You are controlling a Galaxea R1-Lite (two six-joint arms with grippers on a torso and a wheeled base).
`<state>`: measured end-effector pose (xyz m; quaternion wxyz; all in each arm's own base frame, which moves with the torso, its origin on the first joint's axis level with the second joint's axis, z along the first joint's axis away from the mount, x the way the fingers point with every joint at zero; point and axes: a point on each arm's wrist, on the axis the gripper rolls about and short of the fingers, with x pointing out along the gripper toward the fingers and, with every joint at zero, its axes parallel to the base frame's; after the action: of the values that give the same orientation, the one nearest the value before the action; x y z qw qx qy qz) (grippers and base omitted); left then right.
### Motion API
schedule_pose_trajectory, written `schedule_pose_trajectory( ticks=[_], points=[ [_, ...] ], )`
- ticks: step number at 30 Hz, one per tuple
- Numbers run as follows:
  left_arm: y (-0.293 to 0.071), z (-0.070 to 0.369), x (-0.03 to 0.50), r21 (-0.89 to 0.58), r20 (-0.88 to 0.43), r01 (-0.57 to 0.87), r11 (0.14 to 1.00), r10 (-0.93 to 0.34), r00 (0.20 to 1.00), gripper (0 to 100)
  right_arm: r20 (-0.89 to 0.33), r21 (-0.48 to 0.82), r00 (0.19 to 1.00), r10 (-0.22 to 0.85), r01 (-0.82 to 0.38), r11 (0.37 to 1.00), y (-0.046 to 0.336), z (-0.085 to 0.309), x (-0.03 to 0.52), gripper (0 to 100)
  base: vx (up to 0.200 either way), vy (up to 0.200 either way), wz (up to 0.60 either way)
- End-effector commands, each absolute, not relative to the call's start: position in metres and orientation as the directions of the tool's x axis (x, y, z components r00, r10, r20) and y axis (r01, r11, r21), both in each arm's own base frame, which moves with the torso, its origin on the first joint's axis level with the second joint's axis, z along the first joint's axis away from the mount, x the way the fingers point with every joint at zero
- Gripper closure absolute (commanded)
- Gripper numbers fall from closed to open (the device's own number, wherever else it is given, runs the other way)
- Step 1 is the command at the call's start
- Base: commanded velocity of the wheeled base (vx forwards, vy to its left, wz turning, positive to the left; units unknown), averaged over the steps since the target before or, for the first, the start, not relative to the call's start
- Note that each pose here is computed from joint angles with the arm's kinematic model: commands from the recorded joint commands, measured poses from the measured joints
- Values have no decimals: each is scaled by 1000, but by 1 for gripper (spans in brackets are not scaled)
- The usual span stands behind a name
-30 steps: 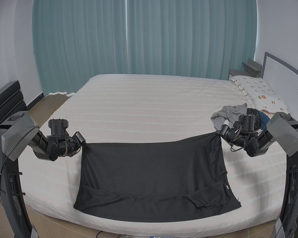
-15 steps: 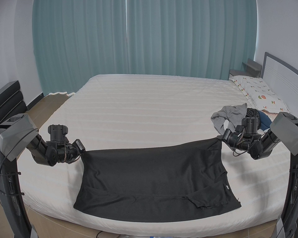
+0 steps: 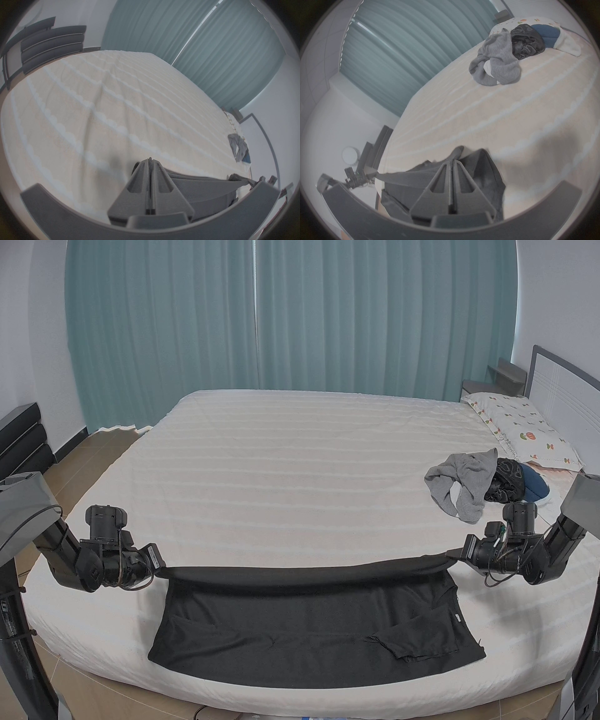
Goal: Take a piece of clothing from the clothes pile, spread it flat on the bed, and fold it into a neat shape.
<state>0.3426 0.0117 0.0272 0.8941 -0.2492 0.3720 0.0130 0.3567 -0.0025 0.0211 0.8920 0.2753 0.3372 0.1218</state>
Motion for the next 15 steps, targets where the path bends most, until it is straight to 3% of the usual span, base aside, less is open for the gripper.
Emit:
schedule_pose_trajectory(
  ticks=[1,15],
  points=[
    [8,24,322,-396,-707,-186,899,-169,687,100,-583,536,703,408,-45,843,-3,11,337,100,0,0,0],
    [0,4,302,-360,-774,-178,916,-187,605,100,-649,490,640,412,-63,870,0,-8,324,100,0,0,0]
  ],
)
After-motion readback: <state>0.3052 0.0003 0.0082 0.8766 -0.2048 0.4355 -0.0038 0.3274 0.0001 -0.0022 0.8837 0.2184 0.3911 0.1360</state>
